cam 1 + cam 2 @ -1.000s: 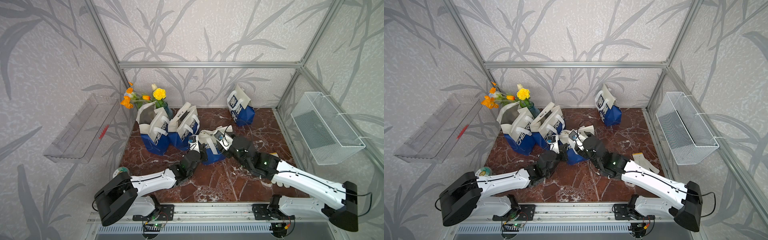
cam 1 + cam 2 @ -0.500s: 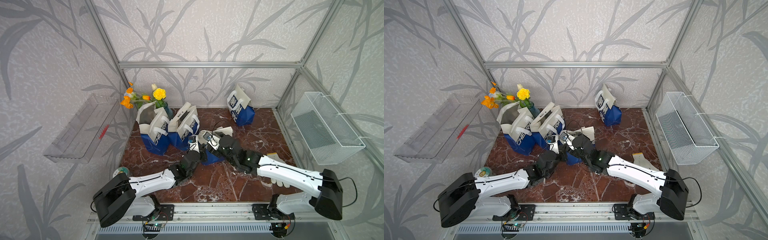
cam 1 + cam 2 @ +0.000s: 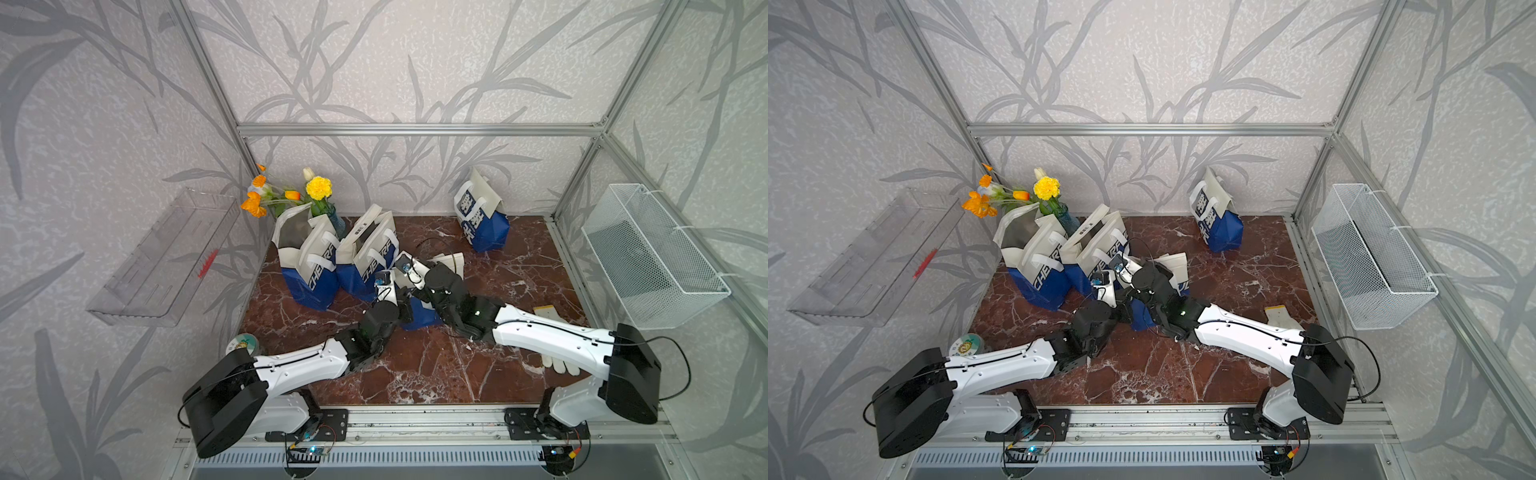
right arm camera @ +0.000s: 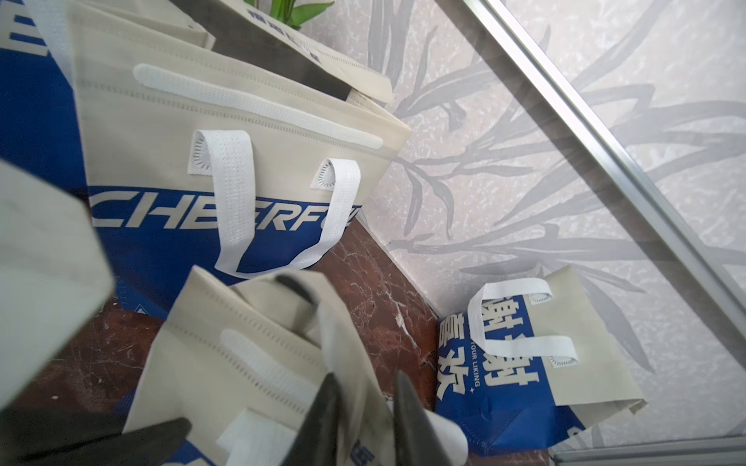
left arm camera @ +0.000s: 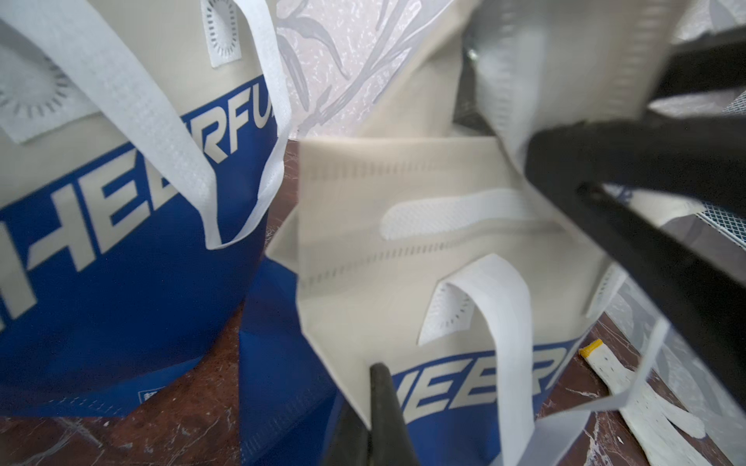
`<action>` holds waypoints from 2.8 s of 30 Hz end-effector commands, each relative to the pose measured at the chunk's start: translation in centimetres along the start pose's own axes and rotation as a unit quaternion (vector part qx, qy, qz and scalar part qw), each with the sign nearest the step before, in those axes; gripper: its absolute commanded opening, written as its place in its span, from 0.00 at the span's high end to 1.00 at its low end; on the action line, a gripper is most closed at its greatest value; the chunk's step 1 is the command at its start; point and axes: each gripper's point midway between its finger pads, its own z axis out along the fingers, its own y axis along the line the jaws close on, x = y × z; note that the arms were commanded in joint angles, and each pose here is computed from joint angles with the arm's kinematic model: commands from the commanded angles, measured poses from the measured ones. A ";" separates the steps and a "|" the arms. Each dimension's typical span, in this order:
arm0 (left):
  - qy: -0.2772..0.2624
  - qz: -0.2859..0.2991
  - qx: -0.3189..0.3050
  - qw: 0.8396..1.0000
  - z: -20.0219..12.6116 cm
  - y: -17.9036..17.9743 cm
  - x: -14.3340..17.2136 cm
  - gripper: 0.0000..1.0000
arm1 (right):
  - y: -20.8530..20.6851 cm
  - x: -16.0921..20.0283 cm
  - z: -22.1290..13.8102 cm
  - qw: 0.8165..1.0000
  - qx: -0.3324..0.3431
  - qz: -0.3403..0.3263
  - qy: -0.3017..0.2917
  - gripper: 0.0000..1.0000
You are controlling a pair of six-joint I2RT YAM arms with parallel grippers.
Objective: Open the takeout bag
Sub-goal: Open the takeout bag at the center of the board.
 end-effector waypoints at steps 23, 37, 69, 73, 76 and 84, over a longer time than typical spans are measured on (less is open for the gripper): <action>0.020 0.015 -0.027 0.999 -0.5 1.6 1.4 1.00 | 0.3 -0.8 -5.2 0.987 -0.148 0.050 -0.030 0.40; 0.015 0.016 -0.029 0.999 -0.7 1.6 0.9 1.00 | 1.3 -0.1 -2.6 0.992 -0.117 0.044 -0.018 0.44; 0.030 0.022 -0.046 0.998 -0.5 2.7 2.5 1.00 | -4.6 -4.0 -1.3 0.998 0.049 0.006 -0.039 1.00; 0.038 0.023 -0.058 0.997 -0.6 3.2 2.9 1.00 | -5.8 -4.9 -1.8 0.997 0.066 -0.015 -0.042 1.00; 0.044 0.022 -0.068 0.997 -0.5 3.5 3.2 1.00 | -6.9 -5.8 -2.3 0.995 0.079 -0.024 -0.049 1.00; 0.071 0.027 -0.081 0.994 0.1 3.8 4.5 1.00 | -9.0 -8.8 -3.1 0.991 0.100 -0.063 -0.065 1.00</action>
